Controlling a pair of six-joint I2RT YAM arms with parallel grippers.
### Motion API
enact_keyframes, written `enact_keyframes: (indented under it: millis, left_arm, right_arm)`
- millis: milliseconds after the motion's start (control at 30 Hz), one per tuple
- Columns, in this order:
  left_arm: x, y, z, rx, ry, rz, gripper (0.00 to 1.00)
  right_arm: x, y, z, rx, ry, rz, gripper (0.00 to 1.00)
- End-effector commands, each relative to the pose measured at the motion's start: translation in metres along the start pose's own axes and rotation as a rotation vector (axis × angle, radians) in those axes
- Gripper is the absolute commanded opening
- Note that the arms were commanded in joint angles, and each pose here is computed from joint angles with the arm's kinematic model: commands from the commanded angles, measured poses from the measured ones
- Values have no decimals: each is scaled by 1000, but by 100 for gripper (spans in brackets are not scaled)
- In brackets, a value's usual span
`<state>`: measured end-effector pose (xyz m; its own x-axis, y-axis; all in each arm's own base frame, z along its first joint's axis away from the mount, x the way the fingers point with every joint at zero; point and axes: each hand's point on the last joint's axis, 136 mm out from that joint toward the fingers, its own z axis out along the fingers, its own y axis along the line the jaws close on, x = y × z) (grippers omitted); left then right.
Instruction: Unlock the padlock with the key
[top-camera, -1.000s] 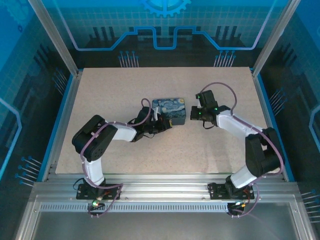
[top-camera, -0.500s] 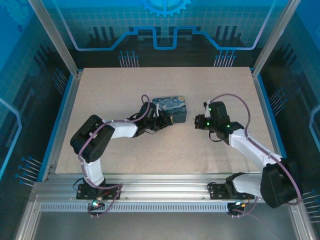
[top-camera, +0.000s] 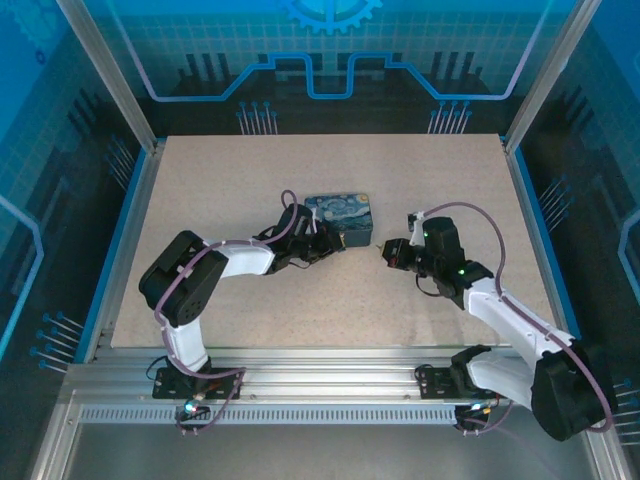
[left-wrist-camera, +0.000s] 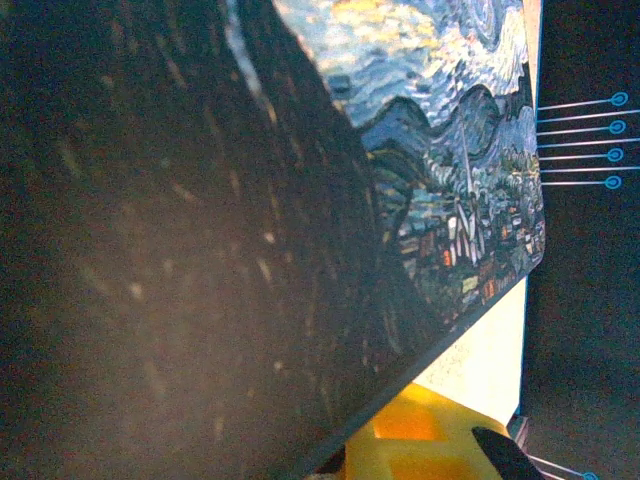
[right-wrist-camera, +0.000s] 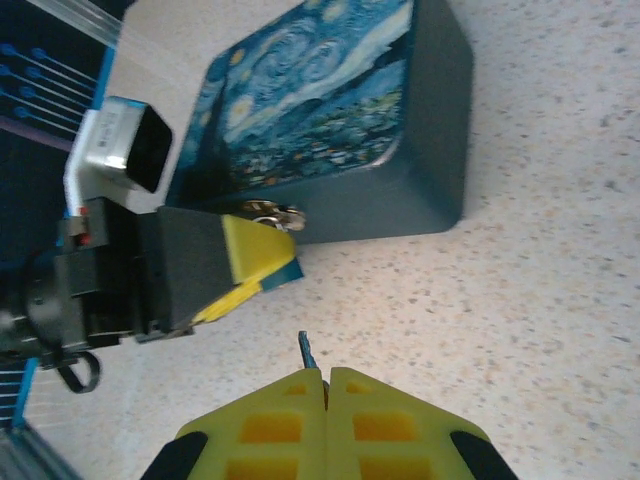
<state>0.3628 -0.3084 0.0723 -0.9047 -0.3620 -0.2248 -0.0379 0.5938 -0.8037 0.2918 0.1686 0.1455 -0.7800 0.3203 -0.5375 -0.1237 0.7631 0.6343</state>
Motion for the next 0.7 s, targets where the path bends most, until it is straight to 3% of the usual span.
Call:
enact_keyframes:
  millis: [0, 667]
  left_arm:
    - [-10, -34, -9, 73, -25, 13, 0]
    - [-12, -40, -8, 89, -20, -3, 0]
  right_arm:
    - [-1, 23, 0, -103, -12, 29, 0]
    - [1, 40, 19, -180, -15, 109, 0]
